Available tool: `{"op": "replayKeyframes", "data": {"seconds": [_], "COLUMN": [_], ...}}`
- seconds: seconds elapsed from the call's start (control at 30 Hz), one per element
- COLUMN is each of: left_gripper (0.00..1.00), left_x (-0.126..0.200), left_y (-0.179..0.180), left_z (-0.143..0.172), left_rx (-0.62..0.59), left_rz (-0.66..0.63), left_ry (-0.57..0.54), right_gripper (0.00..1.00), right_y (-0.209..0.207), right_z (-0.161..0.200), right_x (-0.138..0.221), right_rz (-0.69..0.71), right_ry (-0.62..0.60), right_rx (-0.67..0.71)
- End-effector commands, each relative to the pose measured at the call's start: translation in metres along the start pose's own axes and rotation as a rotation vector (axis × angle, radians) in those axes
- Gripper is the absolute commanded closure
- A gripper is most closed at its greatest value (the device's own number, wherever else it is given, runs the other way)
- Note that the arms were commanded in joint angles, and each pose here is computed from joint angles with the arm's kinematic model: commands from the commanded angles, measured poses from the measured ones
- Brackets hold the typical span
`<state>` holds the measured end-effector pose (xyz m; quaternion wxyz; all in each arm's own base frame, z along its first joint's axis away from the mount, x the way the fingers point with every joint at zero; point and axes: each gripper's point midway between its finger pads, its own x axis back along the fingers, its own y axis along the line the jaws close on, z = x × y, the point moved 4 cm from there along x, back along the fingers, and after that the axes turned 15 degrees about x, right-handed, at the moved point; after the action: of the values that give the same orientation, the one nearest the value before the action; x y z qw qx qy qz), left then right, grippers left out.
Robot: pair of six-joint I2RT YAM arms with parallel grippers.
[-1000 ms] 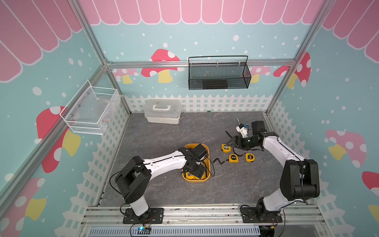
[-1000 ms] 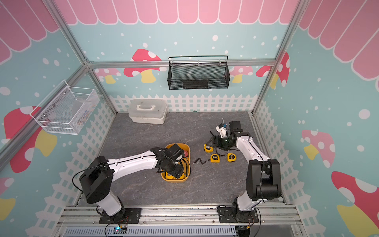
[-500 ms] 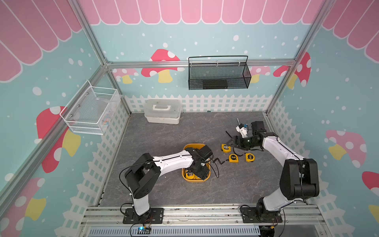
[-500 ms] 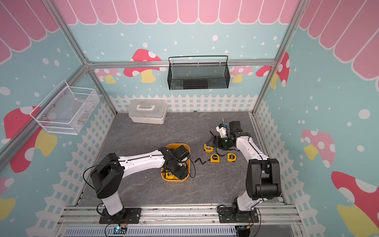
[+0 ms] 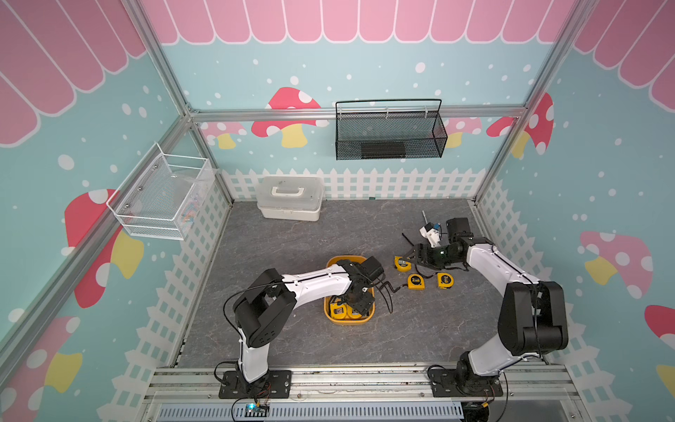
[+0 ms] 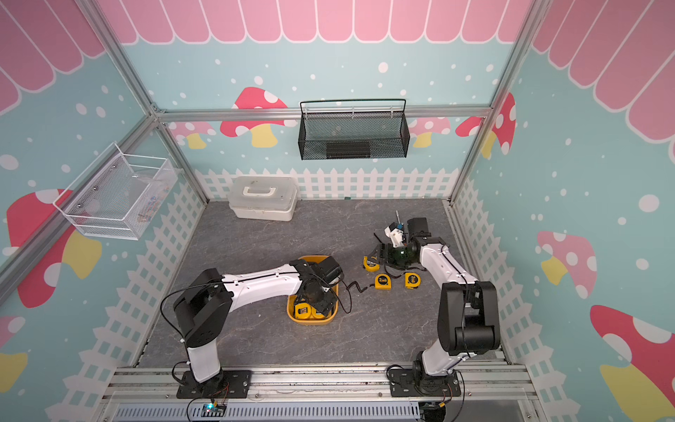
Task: Take the tape measure out of the storage box
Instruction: Pick up the tape measure from the storage box.
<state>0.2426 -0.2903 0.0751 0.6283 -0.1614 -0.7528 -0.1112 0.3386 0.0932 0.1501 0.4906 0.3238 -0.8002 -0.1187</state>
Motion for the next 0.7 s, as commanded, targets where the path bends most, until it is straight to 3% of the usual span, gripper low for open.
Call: {"op": "replayKeyframes", "data": {"seconds": [0.0,0.3,0.67], "left_gripper": [0.22,0.22,0.21], "left_x": [-0.001,0.011,0.018], "left_y": [0.009,0.017,0.0], "left_z": [-0.011,-0.024,0.014], "left_rx": [-0.008,0.015,-0.02], "left_rz": [-0.047,-0.019,0.059], "left_ry": [-0.019,-0.05,0.019], "right_gripper": [0.23,0.23,0.23], "right_y": [0.0,0.0,-0.002], "right_z": [0.004,0.007,0.007], "right_x": [-0.002,-0.002,-0.005], "right_rz": [-0.011,-0.01,-0.015], "right_ry": [0.004,0.005,0.008], "right_rx": [-0.013,-0.015,-0.023]}}
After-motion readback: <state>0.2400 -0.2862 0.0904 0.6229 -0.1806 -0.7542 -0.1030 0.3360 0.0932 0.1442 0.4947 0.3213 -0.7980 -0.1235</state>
